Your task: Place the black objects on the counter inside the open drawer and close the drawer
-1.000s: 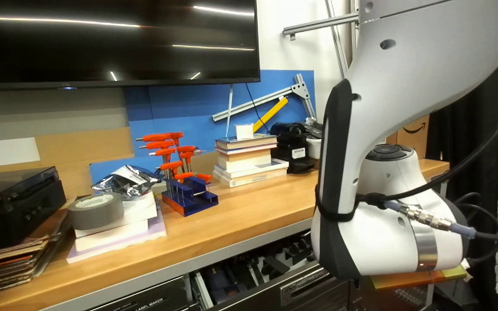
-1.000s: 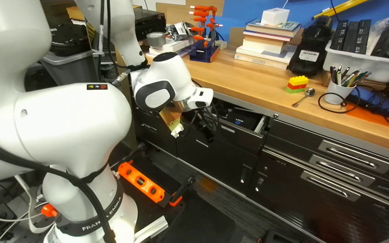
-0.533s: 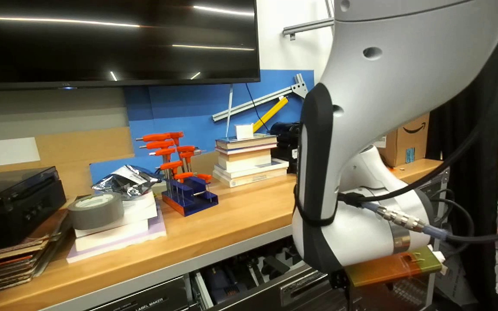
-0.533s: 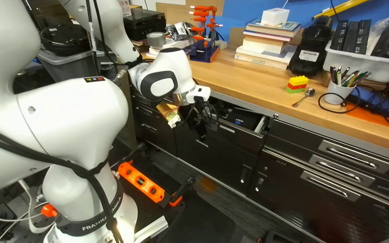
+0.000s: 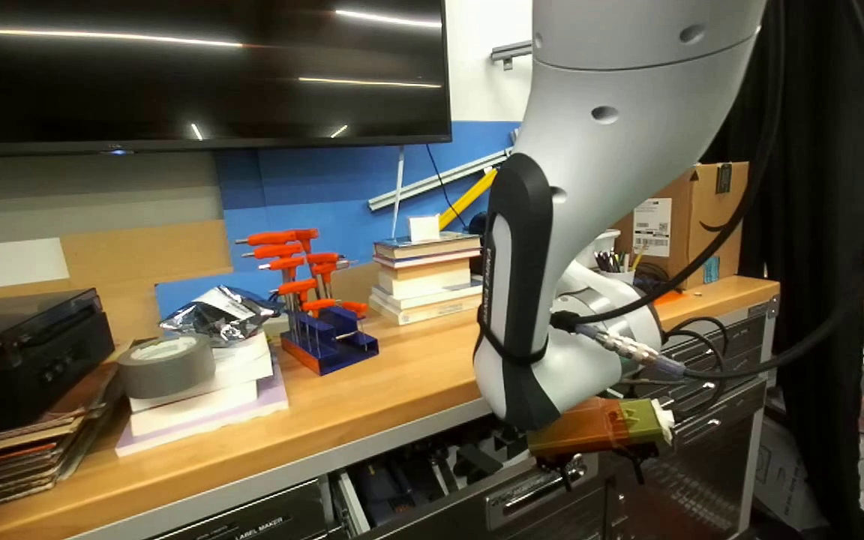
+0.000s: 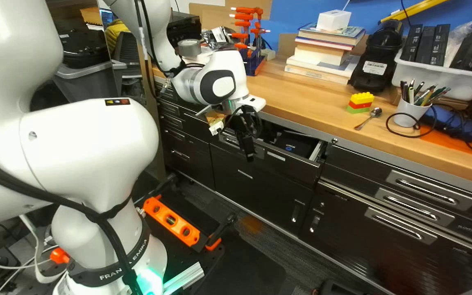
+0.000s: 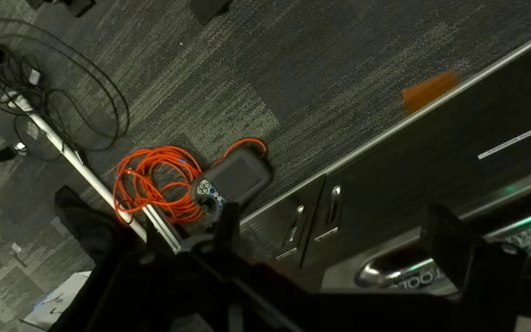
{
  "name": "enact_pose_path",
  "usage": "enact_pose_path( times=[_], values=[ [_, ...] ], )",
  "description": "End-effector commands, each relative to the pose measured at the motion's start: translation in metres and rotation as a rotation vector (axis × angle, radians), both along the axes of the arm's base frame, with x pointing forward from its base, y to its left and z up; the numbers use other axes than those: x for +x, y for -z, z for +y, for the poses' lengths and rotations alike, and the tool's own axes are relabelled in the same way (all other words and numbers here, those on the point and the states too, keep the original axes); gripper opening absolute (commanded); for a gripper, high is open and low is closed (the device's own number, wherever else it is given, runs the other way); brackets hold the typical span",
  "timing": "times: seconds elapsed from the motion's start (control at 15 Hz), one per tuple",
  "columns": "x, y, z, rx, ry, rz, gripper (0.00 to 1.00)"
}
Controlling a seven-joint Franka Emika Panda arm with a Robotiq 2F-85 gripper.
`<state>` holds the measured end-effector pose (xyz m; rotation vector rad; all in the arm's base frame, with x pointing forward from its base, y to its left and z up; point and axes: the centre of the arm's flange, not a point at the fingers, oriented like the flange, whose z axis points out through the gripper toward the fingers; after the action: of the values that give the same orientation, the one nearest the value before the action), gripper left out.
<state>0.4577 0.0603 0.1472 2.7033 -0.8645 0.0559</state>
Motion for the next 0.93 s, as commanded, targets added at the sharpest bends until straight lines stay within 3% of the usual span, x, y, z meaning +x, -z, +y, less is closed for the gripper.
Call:
enact_pose_path(
  times=[0.0, 0.2, 0.6, 0.87],
  values=[
    [0.04, 0.013, 0.007, -0.007, 0.126, -0.009, 1.0],
    [0.052, 0.017, 0.004, 0.096, 0.281, -0.069, 1.0],
    [0.073, 0.033, 0.009, 0.342, 0.475, -0.194, 1.0],
    [0.069, 0.036, 0.017, 0.425, 0.541, -0.302, 1.0]
  ],
)
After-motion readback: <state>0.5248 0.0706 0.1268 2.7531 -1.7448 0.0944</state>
